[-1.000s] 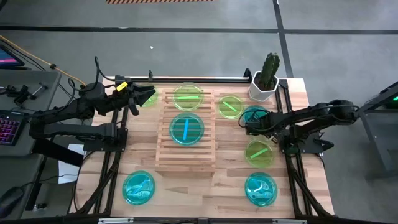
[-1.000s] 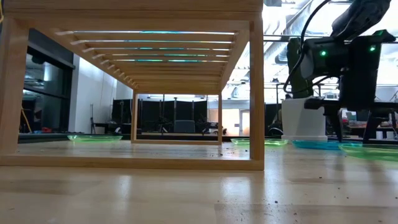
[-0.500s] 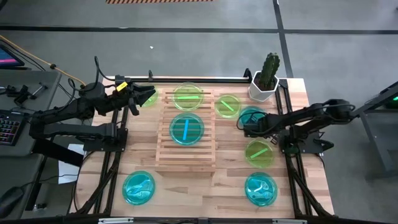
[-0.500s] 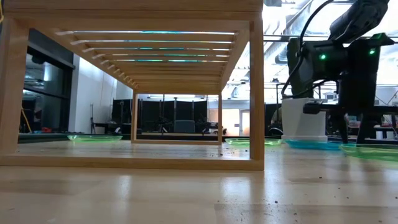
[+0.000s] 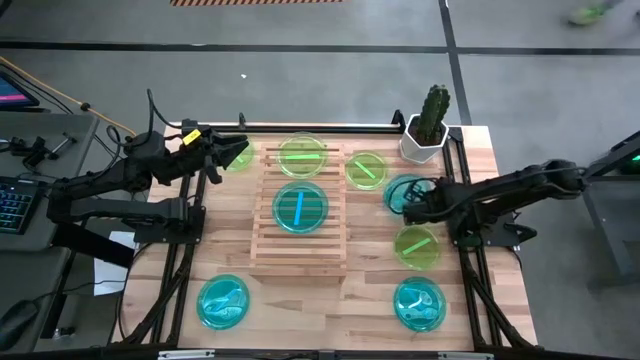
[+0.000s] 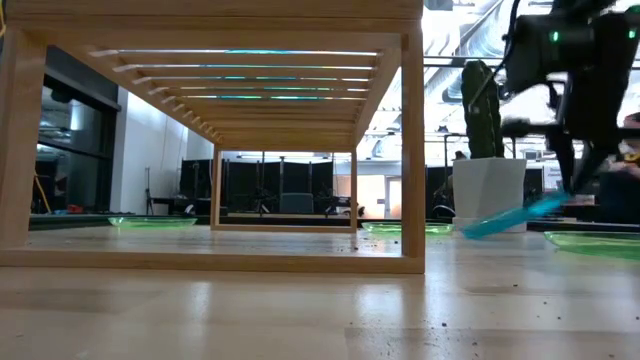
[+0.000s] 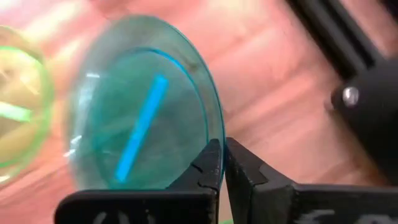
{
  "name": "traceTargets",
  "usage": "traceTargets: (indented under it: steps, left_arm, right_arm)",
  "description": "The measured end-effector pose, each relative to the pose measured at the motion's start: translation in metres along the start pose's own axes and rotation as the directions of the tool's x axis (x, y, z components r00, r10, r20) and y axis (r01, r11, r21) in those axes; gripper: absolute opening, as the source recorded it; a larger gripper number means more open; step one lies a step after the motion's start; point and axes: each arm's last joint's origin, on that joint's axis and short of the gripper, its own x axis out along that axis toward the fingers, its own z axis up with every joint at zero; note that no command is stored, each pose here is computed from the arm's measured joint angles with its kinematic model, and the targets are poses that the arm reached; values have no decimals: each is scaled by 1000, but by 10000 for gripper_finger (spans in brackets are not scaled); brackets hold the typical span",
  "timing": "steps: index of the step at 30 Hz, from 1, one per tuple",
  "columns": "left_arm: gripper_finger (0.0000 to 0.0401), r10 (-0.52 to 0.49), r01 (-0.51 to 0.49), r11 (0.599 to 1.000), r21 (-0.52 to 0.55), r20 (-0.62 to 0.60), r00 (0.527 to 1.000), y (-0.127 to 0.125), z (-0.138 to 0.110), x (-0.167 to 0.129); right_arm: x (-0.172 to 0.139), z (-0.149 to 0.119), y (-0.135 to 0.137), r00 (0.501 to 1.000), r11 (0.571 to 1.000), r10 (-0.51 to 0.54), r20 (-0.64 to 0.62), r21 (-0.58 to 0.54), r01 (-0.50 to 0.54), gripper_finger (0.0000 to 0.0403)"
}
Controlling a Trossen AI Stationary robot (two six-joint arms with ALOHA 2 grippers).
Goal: Place and stack plates onto a shelf
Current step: Stack the top blue plate on top of the blue plate on the shelf
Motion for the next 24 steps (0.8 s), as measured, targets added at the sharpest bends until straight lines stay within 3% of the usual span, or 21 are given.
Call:
traceTargets:
  steps: [14,19,24]
  left_arm:
    - [119,0,0,1000,-9,-1,1000,0,0,0]
    - [119,0,0,1000,-10,-1,1000,0,0,0]
    - [119,0,0,1000,-19,-1,1000,0,0,0]
  right_arm:
    - [-105,41,22,966,952,236,107,-227,-207,0]
    - [-154,65,30,903,894,401,154,-283,-348,0]
    - [-191,74,48,808,794,575,130,-328,-512,0]
